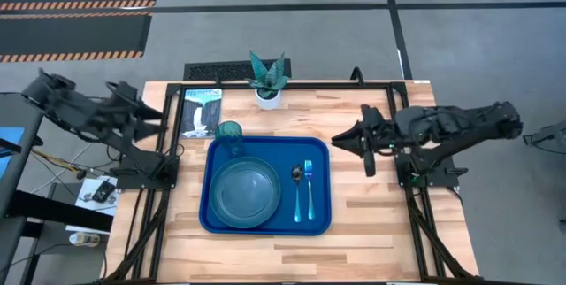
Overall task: Pick and place plate/cup/fork/spoon on tray
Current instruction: Return to Home Position
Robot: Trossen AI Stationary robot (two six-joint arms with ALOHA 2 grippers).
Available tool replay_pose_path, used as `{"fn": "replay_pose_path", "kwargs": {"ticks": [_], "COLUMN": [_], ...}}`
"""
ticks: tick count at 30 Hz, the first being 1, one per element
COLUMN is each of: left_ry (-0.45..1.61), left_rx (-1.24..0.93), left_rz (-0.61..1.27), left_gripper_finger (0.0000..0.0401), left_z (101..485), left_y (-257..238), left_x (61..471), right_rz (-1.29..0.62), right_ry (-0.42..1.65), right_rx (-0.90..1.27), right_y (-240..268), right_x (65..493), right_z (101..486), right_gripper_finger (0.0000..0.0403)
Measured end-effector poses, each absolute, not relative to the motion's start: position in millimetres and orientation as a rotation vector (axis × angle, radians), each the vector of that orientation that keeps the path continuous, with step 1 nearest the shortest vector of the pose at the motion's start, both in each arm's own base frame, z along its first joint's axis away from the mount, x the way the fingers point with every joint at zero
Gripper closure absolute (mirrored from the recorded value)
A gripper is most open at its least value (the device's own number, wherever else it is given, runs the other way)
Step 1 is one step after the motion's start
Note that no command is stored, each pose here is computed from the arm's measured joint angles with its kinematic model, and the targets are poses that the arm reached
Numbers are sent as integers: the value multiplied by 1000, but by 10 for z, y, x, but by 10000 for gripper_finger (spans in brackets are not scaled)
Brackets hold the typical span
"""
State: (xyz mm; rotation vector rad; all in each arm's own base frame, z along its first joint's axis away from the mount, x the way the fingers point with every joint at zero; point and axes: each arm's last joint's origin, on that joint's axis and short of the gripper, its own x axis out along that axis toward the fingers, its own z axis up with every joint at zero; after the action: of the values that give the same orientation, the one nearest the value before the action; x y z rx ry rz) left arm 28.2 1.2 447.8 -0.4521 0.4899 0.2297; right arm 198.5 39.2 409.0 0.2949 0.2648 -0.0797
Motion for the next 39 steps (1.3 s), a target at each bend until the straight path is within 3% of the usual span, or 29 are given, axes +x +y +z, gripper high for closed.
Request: {"fn": "replay_pose_path", "kwargs": {"ticks": [7, 15, 19, 27, 34, 39], "left_ry": [488, 120, -14, -54, -90, -105], "left_rx": [-426, -507, -509, -470, -427, -383], "left_rz": [233, 75, 93, 244, 249, 220], "left_gripper_finger": [189, 189, 189, 189, 189, 189], "left_z": [4166, 4373, 4299, 3960, 3837, 3744], "left_y": [-37, 353, 538, 518, 386, 278], "left_x": [376, -325, -665, -811, -564, -289], "right_rz": [-101, -112, -124, -26, -2, 24], "right_ry": [280, 49, -66, -264, -360, -365], "right_rx": [295, 250, 175, 216, 274, 245], "right_y": [266, -52, -79, -17, -11, -20], "right_x": [1912, 1201, 764, 296, 242, 396], "right_z": [4092, 4414, 4446, 3852, 3188, 3054], "right_gripper_finger": [326, 326, 326, 326, 326, 326]}}
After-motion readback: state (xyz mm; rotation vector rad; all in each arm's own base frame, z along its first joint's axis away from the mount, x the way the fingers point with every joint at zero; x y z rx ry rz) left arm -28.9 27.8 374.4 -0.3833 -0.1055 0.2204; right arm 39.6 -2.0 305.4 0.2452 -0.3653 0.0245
